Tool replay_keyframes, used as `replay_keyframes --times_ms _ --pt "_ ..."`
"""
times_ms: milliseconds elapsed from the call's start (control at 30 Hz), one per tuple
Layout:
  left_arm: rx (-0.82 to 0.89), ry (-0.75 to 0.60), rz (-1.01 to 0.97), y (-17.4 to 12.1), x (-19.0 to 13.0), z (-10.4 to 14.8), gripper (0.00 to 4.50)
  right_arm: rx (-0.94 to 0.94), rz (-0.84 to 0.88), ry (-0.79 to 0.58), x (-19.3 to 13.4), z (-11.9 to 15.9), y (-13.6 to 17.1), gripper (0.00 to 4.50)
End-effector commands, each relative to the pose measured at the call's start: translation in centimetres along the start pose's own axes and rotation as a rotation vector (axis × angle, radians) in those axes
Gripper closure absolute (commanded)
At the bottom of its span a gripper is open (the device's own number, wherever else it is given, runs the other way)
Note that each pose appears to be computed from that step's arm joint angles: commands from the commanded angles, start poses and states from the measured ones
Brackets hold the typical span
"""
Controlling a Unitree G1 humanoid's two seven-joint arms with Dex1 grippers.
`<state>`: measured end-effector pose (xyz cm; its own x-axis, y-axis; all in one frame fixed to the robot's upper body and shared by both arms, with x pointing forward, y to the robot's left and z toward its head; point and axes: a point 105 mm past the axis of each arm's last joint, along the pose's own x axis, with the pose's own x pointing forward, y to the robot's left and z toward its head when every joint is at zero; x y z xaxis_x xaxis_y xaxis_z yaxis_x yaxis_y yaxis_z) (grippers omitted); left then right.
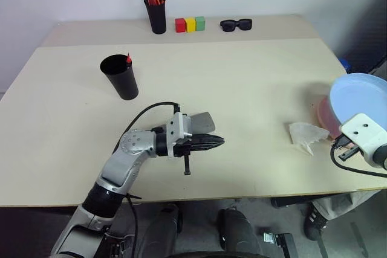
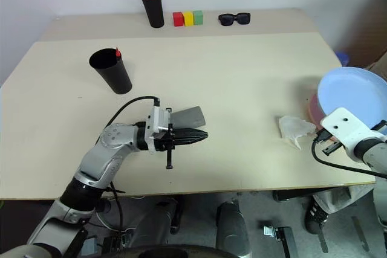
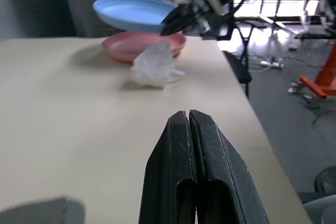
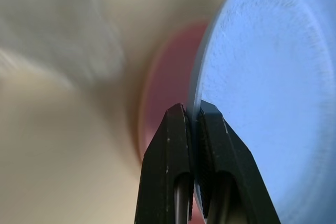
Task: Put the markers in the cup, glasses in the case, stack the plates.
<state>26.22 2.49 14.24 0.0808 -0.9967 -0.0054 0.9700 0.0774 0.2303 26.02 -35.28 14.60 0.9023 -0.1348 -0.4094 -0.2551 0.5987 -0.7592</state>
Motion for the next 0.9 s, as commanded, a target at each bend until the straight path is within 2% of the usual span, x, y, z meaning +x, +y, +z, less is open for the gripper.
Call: replay_keyframes --times_ms 33,100,233,400,533,667,900 --pt "0.036 -0.019 0.003 -0.1 0.0 0.6 4.5 -0.025 -0.004 -0.029 0.0 0.7 -0.7 3.82" --pt "0.035 -0.018 0.014 -0.1 -0.1 0.5 4.5 -0.011 -0.006 -0.045 0.0 1.0 -1.0 3.07" --pt "0.035 -0.014 0.034 0.0 -0.3 0.4 4.5 0.015 -0.037 -0.067 -0.6 1.5 -2.1 1.12" --pt "0.038 -0.023 0.045 0.2 -0.1 0.6 4.5 0.224 -0.049 -0.174 -1.8 2.4 -3.3 1.12" --pt "0.042 -0.023 0.046 0.3 0.1 0.8 4.5 0.368 0.106 -0.279 -2.5 4.2 -0.9 1.12" --pt "0.045 -0.021 0.045 0.4 0.1 1.1 4.5 0.347 0.267 -0.296 -2.2 5.6 3.3 1.12" --pt "0.053 -0.021 0.05 0.4 0.3 1.5 4.5 0.286 0.199 -0.201 1.0 4.3 5.3 1.12"
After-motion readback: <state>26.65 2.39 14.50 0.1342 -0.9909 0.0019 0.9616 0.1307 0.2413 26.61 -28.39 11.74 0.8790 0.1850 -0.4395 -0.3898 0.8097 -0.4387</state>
